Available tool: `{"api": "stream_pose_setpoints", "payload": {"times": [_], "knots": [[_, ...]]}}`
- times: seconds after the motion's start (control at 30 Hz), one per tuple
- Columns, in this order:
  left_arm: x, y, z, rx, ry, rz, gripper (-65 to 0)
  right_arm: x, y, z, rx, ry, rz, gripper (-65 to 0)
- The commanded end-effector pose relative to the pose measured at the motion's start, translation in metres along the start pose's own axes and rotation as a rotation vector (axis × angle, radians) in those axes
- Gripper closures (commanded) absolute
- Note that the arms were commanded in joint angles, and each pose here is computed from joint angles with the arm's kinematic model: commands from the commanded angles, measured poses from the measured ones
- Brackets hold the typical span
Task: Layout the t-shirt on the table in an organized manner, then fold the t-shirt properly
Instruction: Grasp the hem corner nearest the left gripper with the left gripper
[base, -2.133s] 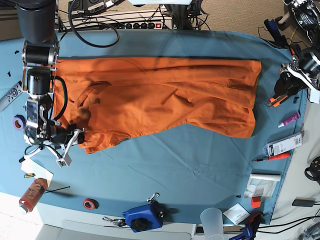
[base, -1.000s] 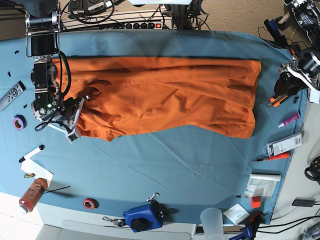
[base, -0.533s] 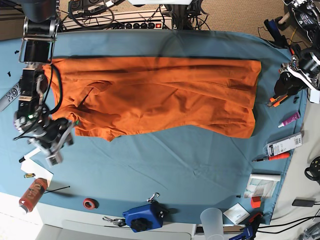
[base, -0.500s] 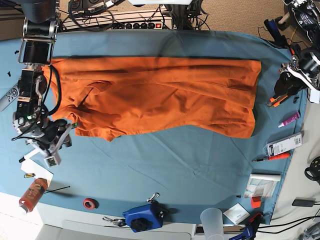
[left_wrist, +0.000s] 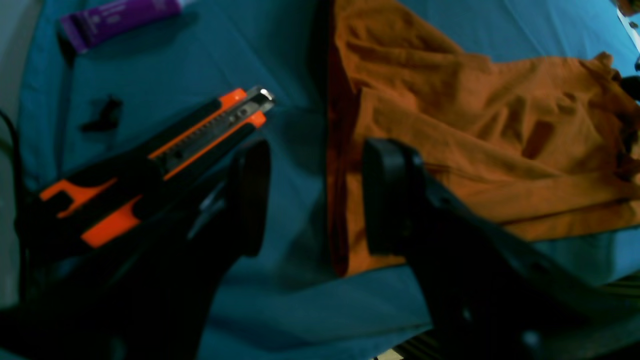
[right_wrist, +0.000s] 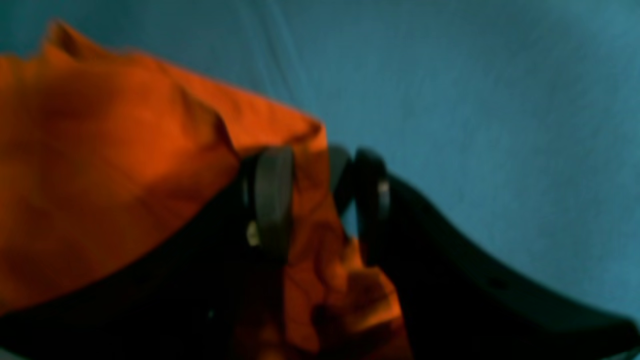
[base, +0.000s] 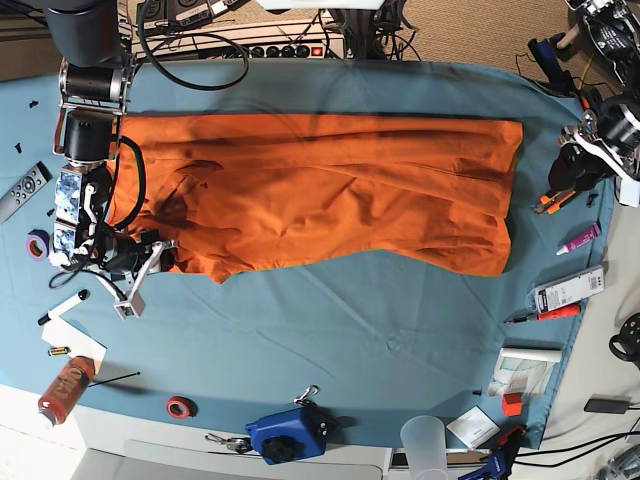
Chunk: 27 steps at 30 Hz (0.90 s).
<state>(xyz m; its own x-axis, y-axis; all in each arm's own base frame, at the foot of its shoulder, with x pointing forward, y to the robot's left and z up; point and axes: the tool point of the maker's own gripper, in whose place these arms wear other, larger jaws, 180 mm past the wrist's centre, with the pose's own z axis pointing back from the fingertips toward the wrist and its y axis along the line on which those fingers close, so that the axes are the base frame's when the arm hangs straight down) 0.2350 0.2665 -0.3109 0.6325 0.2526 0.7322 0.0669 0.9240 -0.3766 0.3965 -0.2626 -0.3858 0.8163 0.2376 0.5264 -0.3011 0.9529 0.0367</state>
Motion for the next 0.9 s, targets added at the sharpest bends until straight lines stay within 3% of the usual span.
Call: {"api": "stream_pose_setpoints", "payload": {"times": [0.0,0.07,0.13,0.27,0.43,0.57,0.7,0.87], "knots": [[0.019,-0.004,0.004,-0.013,-0.072,-0.021,-30.7,0.011,-0.006,0.006,-0.01,-0.023,0.004,-21.3],[0.024,-0.008,0.001,-0.024,-0.109,-0.026,-30.7,0.01,-0.007,0.007,-0.013,-0.018,0.004,-21.3],[0.025,-0.02,-0.01,-0.058,-0.1,-0.115,-30.7,0.011,-0.008,0.008,-0.016,-0.017,0.005,-21.3],[0.026,-0.053,-0.05,-0.113,0.004,-0.323,-30.7,0.011,-0.008,0.007,-0.014,-0.018,0.004,-21.3],[0.063,-0.074,-0.089,-0.029,0.035,-0.673,-30.7,0.01,-0.008,0.008,-0.015,-0.012,0.004,-21.3],[0.08,-0.08,-0.105,0.004,0.08,-0.844,-30.7,0.007,-0.008,0.007,-0.015,0.001,0.004,-21.3],[0.067,-0.066,-0.126,-0.019,0.196,-0.886,-30.8,0.007,-0.008,0.007,-0.015,0.001,0.004,-21.3],[0.064,-0.029,-0.149,0.023,0.273,-0.72,-30.8,0.007,-0.008,0.008,-0.015,0.003,0.004,-21.3]]}}
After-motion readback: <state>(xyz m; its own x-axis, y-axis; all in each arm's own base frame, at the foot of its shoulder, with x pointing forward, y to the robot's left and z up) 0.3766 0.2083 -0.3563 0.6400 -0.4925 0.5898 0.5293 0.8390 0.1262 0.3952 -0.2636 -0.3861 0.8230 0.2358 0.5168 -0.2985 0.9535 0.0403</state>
